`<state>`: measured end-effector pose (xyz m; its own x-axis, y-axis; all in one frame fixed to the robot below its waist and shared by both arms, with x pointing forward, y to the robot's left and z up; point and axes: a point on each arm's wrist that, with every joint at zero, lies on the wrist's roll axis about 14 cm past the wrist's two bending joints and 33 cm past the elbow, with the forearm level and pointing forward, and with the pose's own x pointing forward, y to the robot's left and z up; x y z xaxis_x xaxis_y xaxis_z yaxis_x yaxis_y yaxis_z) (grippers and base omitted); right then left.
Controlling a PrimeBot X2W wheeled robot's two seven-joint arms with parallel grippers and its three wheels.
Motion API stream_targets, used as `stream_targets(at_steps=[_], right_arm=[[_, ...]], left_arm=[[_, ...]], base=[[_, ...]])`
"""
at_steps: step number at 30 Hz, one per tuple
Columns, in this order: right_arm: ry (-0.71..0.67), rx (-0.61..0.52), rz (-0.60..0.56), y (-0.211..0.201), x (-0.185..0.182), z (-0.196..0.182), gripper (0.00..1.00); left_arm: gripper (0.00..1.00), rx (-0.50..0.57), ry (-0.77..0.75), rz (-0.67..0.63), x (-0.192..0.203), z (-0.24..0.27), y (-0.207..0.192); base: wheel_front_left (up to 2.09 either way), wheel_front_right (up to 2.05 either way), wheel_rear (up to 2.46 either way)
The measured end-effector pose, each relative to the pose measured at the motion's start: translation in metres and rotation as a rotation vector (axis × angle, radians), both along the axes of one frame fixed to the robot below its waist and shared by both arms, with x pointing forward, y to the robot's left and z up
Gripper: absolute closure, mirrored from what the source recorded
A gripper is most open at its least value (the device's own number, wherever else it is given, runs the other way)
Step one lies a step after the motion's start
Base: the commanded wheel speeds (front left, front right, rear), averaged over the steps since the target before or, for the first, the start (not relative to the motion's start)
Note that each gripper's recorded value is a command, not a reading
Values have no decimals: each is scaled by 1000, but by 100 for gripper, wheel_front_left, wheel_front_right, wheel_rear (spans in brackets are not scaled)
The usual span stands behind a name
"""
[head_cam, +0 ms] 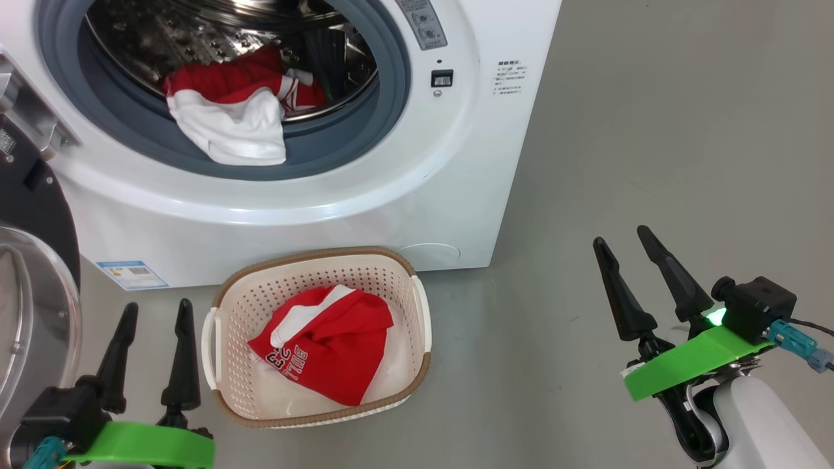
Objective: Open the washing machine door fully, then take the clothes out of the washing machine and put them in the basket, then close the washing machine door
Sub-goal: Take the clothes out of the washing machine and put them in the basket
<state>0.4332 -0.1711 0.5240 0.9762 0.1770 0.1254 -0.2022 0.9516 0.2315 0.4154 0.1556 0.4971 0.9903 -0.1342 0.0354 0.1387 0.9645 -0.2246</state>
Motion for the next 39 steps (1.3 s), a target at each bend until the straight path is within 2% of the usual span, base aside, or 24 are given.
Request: stream_targets(at_steps=[15,24,39], right_arm=[[23,-1,-1,-1,3,-9,0],[57,8,-30,-9,15,-26,0],[92,9,-50,-15,39,-49,0]], left_arm=[[0,20,33,-21,11,-7,-4],[0,73,29,-86,76,-3,-20],[0,173,131,-132,186,-37,-45]], base=[[0,0,0],[0,0,0],[0,0,0]])
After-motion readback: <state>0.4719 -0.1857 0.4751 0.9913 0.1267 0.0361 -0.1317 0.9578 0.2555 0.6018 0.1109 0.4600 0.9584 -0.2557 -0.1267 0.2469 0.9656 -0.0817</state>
